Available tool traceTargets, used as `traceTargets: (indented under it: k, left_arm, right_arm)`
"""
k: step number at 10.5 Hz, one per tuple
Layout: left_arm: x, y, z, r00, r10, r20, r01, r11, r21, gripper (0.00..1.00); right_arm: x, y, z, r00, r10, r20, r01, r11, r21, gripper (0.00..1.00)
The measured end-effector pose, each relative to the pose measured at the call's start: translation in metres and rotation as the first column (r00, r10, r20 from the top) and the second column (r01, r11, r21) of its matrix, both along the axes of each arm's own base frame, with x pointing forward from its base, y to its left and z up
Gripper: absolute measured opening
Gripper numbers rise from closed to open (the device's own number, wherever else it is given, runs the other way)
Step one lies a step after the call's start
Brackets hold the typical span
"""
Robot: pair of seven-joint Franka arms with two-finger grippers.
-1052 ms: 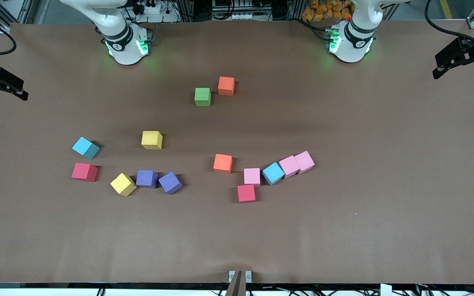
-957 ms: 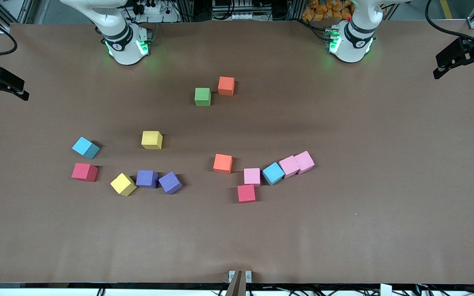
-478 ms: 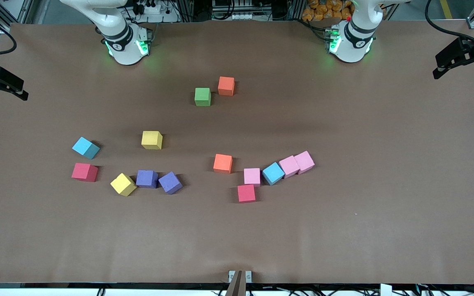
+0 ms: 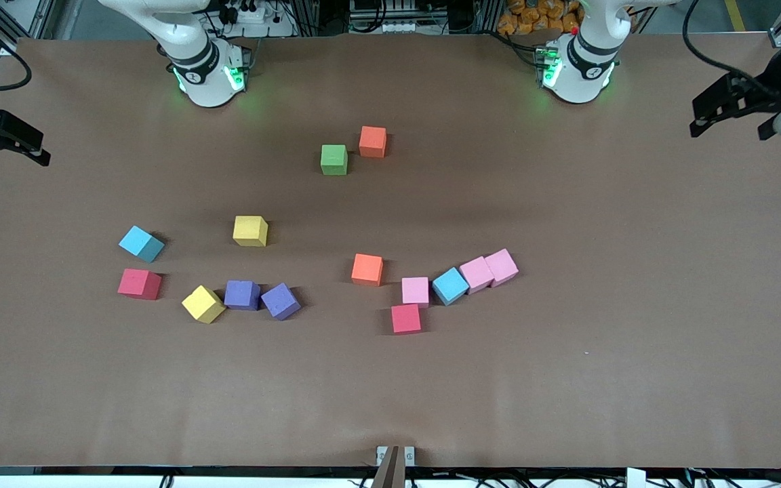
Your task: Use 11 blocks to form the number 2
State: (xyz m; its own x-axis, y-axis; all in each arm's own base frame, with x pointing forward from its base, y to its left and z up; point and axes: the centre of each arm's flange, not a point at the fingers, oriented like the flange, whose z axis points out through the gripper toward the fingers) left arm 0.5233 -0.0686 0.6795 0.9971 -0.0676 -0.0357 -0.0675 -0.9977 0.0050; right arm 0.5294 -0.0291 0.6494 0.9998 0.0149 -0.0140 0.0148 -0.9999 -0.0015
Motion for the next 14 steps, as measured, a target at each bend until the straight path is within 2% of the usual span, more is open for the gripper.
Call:
traceTargets:
  k: [6, 14]
  left_arm:
    - [0.013, -0.008, -0.022, 0.999, -0.014, -0.040, 0.014, 1.000, -0.002, 1.00]
    - [0.017, -0.028, -0.033, 0.997, -0.049, -0.054, 0.050, 0.999, 0.001, 1.00]
  right_arm:
    - [0.003, 0.012, -0.003, 1.000, 0.023, 0.001, -0.023, 1.000, -0.001, 1.00]
    - [0.015, 0.026, -0.025, 0.998, 0.043, -0.039, -0.043, 0.999, 0.001, 1.00]
